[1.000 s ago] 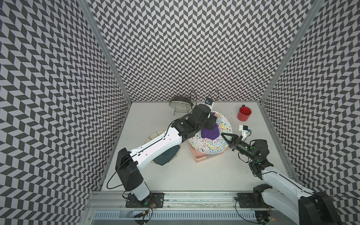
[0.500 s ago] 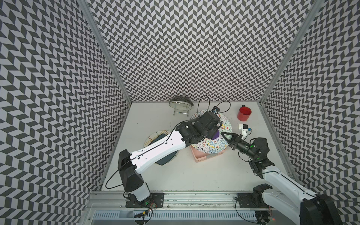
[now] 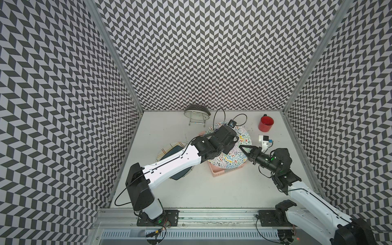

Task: Wipe the wet plate dry
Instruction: Wipe the plate with towel.

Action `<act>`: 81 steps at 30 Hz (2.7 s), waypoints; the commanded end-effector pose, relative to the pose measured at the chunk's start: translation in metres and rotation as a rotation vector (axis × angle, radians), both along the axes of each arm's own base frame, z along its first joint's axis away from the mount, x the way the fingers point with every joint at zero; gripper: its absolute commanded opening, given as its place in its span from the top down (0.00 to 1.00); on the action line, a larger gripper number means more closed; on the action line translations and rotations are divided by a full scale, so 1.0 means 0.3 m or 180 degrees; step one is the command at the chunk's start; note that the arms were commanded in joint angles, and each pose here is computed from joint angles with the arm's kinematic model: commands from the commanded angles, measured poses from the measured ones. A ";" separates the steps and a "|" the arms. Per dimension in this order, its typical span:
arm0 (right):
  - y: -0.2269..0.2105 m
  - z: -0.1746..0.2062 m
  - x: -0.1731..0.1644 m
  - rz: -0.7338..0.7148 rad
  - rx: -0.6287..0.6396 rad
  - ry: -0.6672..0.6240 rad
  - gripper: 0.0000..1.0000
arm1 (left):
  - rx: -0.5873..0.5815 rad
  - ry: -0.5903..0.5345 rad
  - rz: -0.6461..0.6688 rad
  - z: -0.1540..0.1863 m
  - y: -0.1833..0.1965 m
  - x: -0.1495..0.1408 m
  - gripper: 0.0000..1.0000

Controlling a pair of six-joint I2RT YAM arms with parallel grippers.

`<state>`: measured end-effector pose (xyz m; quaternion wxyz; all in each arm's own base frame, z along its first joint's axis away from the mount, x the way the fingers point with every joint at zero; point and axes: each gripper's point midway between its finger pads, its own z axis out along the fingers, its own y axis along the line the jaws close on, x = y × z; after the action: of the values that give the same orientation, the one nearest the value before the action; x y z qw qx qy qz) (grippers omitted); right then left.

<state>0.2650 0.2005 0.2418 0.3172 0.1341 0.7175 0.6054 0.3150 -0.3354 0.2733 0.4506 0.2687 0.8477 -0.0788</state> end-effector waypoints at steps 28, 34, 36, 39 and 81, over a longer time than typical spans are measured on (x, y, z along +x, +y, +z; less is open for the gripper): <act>0.084 0.481 -0.175 0.0292 0.0466 -0.1643 1.00 | -0.0477 -0.0029 0.0045 0.070 0.030 0.088 1.00; -0.042 0.560 -0.097 -0.0015 0.0579 -0.1724 1.00 | -0.1122 -0.0121 -0.0297 0.057 0.003 -0.092 1.00; -0.075 0.570 -0.099 0.0008 0.0662 -0.1743 1.00 | -0.1158 -0.0110 -0.0070 0.043 0.099 -0.063 1.00; -0.082 0.572 -0.131 0.0084 0.0689 -0.1792 1.00 | -0.1193 -0.0013 0.0376 0.018 0.270 0.015 1.00; -0.052 0.606 -0.222 0.0823 0.1594 -0.1770 1.00 | -0.5118 0.0459 -0.1876 0.705 0.494 -0.327 1.00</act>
<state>0.2249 0.1786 0.4023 0.3809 0.0032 0.4890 0.7847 0.2508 -0.1851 0.4621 0.4693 0.0264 0.5144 -0.7173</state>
